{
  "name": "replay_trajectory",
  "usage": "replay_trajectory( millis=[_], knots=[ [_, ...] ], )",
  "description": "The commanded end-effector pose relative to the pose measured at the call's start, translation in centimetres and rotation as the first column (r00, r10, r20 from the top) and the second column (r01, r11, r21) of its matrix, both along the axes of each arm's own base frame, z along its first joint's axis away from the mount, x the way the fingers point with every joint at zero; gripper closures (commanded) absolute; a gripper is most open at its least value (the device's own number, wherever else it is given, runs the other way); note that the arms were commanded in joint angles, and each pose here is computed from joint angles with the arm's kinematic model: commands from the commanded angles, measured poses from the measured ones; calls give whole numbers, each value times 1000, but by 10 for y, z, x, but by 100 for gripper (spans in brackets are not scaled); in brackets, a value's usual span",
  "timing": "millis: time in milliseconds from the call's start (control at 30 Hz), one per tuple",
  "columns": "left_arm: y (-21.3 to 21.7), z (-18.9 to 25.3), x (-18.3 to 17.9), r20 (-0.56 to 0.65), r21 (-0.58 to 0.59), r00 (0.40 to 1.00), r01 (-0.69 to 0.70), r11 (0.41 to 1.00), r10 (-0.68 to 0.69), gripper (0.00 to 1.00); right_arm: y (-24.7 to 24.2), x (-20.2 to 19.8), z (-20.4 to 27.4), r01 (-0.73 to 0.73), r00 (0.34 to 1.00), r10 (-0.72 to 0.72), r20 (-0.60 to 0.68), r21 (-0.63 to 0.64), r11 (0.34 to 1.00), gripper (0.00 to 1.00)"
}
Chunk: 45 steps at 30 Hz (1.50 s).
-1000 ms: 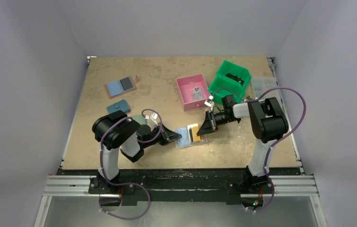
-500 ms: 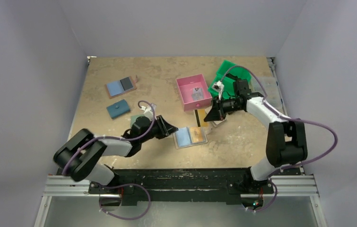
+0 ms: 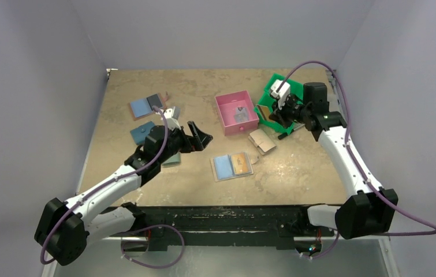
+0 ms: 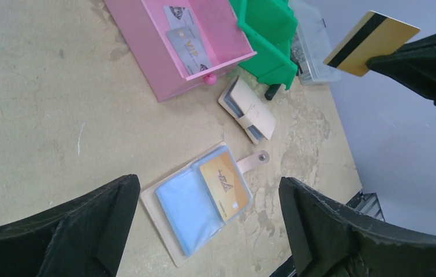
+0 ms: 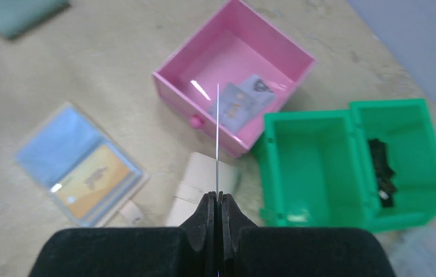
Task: Take the credit cards out of the card holder
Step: Place the credit card in the storage box.
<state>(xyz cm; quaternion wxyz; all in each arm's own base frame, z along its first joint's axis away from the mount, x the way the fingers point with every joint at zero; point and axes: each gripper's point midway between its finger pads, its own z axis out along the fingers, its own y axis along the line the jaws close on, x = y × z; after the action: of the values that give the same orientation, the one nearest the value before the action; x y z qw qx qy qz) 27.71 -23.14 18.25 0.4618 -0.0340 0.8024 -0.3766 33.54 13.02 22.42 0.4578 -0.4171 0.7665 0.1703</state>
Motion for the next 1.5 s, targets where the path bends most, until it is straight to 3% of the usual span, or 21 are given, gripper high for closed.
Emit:
replay_trajectory(
  millis=[0, 333, 533, 833, 1000, 1267, 1467],
  knots=[
    [1, 12, -5, -21, 135, 997, 81, 988, -79, 2, -50, 43, 20, 190, 971, -155, 183, -189, 963, 100],
    [8, 10, -17, -11, 100, 997, 78, 992, -77, 4, -86, 101, -46, 250, 963, -264, -54, -187, 950, 100],
    [10, 13, -10, 13, 112, 999, 46, 993, -48, 4, -89, 89, -93, 216, 950, -260, -171, -242, 946, 100],
    [5, 13, -2, 5, 111, 999, 45, 993, -46, 4, -40, 45, -111, 38, 955, -84, -285, -164, 986, 100],
    [1, 18, -4, -2, 85, 998, 56, 995, -56, 5, -47, 64, -110, 141, 956, -189, -226, -212, 967, 100],
    [2, 27, -6, 8, 67, 999, 51, 996, -51, 5, -91, 95, -90, 347, 918, -391, -66, -345, 872, 100],
    [1, 27, -5, -1, 60, 999, 50, 997, -50, 5, -91, 104, -100, 389, 899, -437, -16, -427, 816, 99]
  ],
)
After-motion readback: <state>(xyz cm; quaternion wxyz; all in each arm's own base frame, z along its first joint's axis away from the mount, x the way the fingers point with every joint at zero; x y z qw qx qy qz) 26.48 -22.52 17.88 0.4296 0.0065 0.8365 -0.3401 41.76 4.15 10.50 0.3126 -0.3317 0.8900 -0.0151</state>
